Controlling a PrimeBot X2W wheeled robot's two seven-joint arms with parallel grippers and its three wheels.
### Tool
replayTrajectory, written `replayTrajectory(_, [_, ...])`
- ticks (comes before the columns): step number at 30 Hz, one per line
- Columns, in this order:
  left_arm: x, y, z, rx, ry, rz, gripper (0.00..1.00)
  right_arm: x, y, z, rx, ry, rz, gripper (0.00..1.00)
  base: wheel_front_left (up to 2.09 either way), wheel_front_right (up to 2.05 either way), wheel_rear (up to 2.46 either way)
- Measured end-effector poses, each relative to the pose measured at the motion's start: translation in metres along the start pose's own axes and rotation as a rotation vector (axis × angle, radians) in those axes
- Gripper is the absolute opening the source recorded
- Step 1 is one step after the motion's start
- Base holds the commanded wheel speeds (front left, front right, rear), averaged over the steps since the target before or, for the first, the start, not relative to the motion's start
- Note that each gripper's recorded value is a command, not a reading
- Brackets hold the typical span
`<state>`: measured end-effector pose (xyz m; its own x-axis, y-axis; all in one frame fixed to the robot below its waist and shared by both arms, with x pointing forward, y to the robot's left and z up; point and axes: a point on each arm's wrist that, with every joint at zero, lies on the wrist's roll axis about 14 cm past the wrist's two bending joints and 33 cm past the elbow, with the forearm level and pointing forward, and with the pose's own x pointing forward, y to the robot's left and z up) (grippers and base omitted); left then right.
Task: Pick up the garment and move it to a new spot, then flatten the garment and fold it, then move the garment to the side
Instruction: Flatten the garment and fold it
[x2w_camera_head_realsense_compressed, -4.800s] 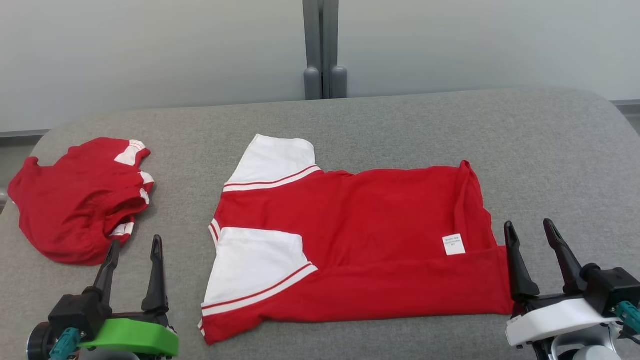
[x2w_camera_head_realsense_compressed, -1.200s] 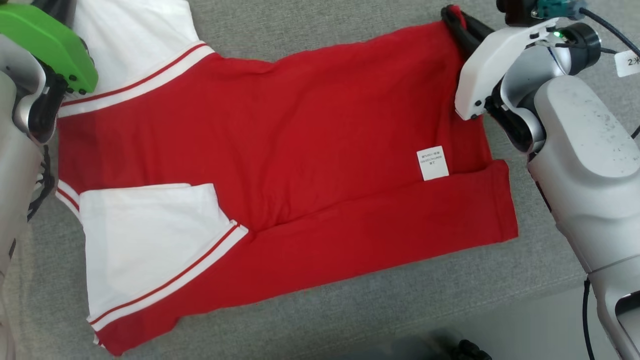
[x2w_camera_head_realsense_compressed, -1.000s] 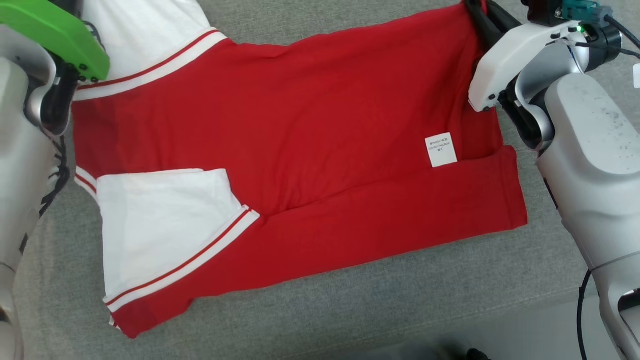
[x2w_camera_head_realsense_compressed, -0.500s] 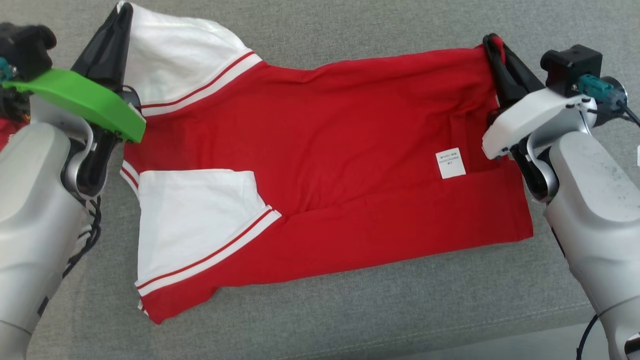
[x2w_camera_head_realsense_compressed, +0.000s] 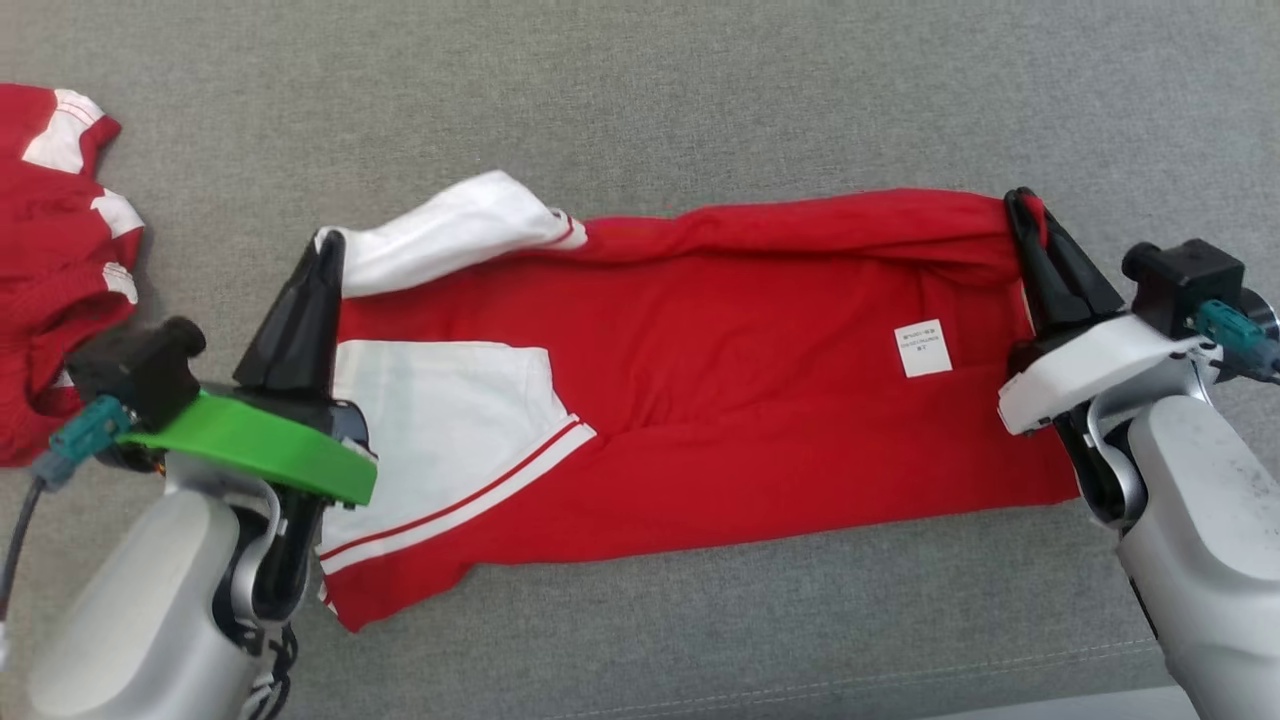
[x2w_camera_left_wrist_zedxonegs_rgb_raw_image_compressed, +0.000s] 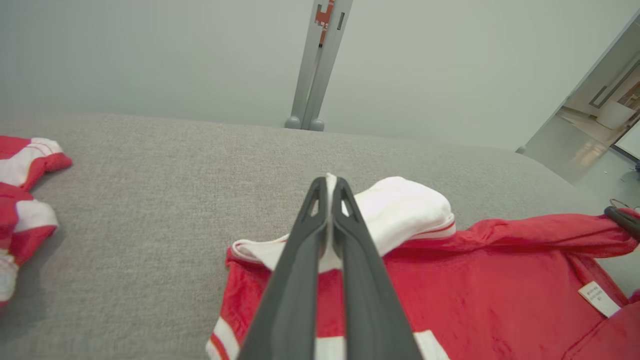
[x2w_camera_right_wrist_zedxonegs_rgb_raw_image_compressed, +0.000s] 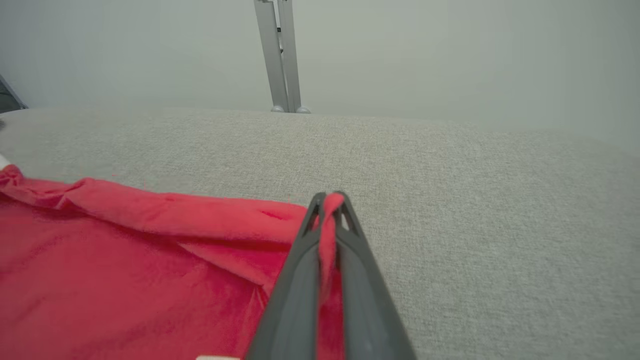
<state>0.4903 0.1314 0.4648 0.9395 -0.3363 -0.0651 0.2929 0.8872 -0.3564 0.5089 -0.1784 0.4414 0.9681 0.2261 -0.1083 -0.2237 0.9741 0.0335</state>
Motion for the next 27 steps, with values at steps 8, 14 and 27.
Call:
replayTrajectory(8, [-0.045,-0.006,-0.022,-0.079,0.02,0.082,0.0,-0.036,-0.001,-0.002,0.056,-0.031,-0.054,0.0,0.0,0.0,0.0])
replayTrajectory(14, [-0.068,-0.005,-0.037,-0.114,0.045,0.128,0.0,-0.061,-0.001,-0.019,0.101,0.005,-0.097,0.0,0.0,0.0,0.0])
replayTrajectory(27, [-0.079,0.003,-0.01,-0.057,-0.078,0.194,1.0,-0.069,-0.001,0.009,0.118,-0.079,-0.106,1.0,0.0,0.0,0.0])
